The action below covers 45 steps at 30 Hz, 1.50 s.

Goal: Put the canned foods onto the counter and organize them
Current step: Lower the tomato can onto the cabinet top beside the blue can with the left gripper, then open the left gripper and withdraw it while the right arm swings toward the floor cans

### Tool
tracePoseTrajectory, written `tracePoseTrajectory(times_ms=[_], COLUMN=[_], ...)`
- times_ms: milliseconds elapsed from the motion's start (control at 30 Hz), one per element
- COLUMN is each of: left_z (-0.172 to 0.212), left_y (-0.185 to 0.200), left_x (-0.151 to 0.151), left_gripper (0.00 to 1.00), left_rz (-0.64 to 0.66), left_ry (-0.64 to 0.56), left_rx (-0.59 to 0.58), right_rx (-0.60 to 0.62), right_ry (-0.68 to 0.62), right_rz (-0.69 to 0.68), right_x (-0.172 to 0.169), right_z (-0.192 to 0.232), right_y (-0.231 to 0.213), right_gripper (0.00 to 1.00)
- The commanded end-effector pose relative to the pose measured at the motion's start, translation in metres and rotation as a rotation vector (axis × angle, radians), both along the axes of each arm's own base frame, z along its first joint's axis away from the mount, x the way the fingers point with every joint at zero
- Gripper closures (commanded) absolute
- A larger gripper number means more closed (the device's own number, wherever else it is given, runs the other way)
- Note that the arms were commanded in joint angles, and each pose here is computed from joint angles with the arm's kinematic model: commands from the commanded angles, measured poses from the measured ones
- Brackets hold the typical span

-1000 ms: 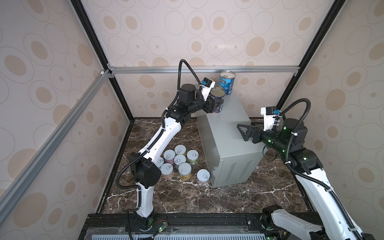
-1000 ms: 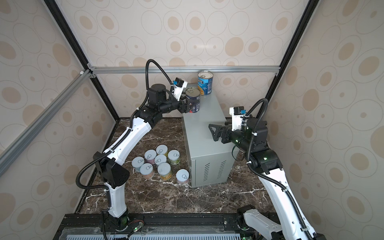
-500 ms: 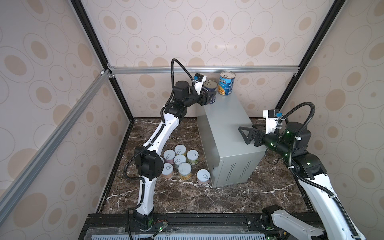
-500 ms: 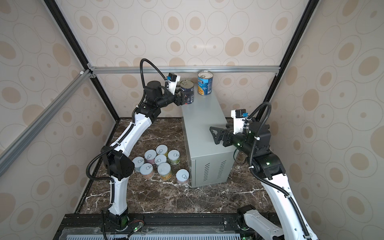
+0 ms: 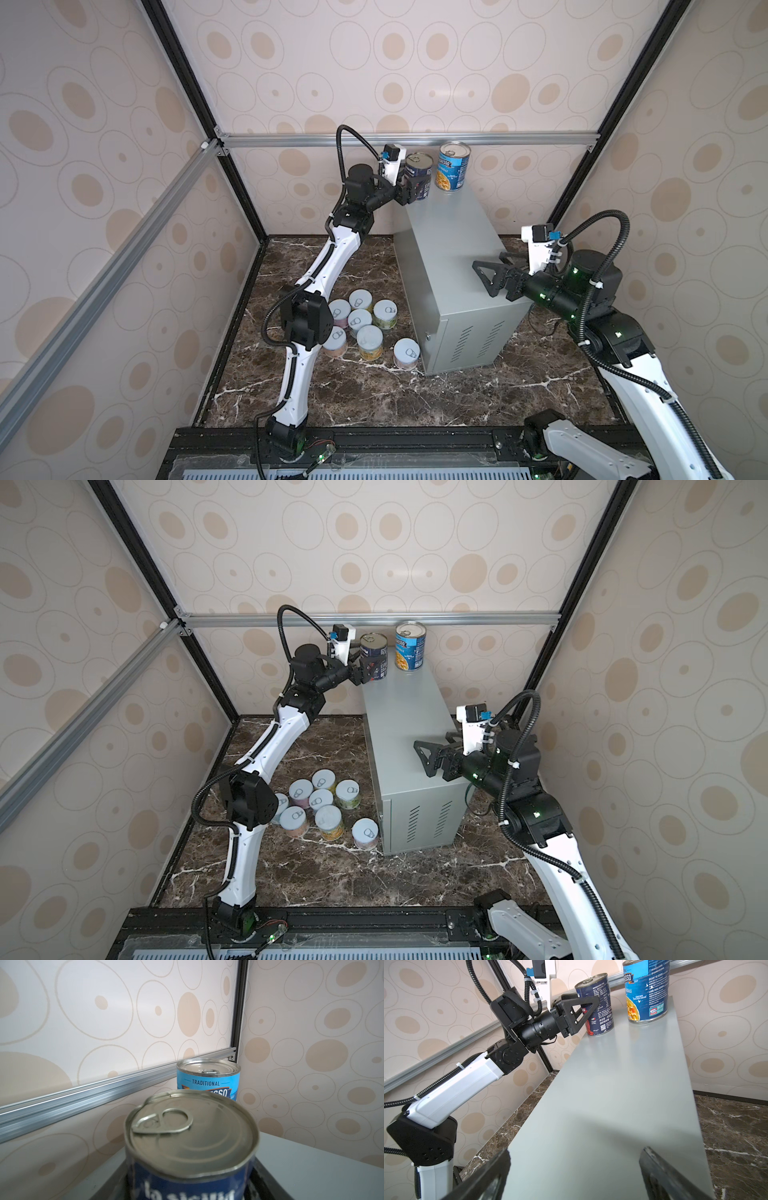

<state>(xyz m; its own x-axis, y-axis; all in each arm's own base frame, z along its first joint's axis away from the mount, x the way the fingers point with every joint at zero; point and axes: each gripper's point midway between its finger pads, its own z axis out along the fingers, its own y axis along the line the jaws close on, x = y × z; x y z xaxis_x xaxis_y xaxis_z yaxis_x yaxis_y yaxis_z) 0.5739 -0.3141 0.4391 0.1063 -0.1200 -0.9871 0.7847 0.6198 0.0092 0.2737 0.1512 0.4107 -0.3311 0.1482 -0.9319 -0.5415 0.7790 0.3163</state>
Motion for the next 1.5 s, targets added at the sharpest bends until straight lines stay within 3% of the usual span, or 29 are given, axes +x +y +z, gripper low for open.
tracePoseTrajectory(times_ms=[0, 333, 467, 533, 633, 667, 967, 1267, 1467], left_z=[-0.024, -0.038, -0.037, -0.036, -0.026, -0.022, 0.019, 0.039, 0.041], left_y=[0.003, 0.004, 0.005, 0.005, 0.004, 0.004, 0.025, 0.053, 0.081], left_x=[0.019, 0.034, 0.035, 0.034, 0.025, 0.022, 0.000, -0.044, -0.080], left_gripper=[0.44, 0.40, 0.35, 0.27, 0.03, 0.02, 0.02, 0.02, 0.02], left_rz=[0.013, 0.020, 0.016, 0.006, -0.049, -0.068, -0.091, -0.086, 0.033], left_ry=[0.016, 0.017, 0.010, 0.004, -0.028, -0.036, -0.090, -0.094, -0.034], left_rx=[0.011, -0.012, -0.025, -0.030, -0.052, -0.066, -0.098, -0.089, -0.053], right_rx=[-0.006, -0.008, -0.011, -0.011, -0.013, -0.014, -0.023, -0.036, -0.070], right_ry=[-0.021, -0.018, -0.025, -0.026, -0.025, -0.025, -0.043, -0.048, -0.064], right_rz=[0.015, 0.018, 0.019, 0.025, 0.030, 0.033, 0.059, 0.074, 0.109], right_x=[-0.007, -0.010, -0.012, -0.012, -0.012, -0.012, -0.015, -0.016, -0.020], right_z=[0.001, 0.000, 0.002, 0.002, 0.001, 0.001, 0.004, 0.002, 0.002], right_y=[0.002, 0.002, 0.002, 0.004, 0.005, 0.006, 0.013, 0.019, 0.033], right_gripper=[0.00, 0.00, 0.00, 0.00, 0.00, 0.00, 0.00, 0.00, 0.00])
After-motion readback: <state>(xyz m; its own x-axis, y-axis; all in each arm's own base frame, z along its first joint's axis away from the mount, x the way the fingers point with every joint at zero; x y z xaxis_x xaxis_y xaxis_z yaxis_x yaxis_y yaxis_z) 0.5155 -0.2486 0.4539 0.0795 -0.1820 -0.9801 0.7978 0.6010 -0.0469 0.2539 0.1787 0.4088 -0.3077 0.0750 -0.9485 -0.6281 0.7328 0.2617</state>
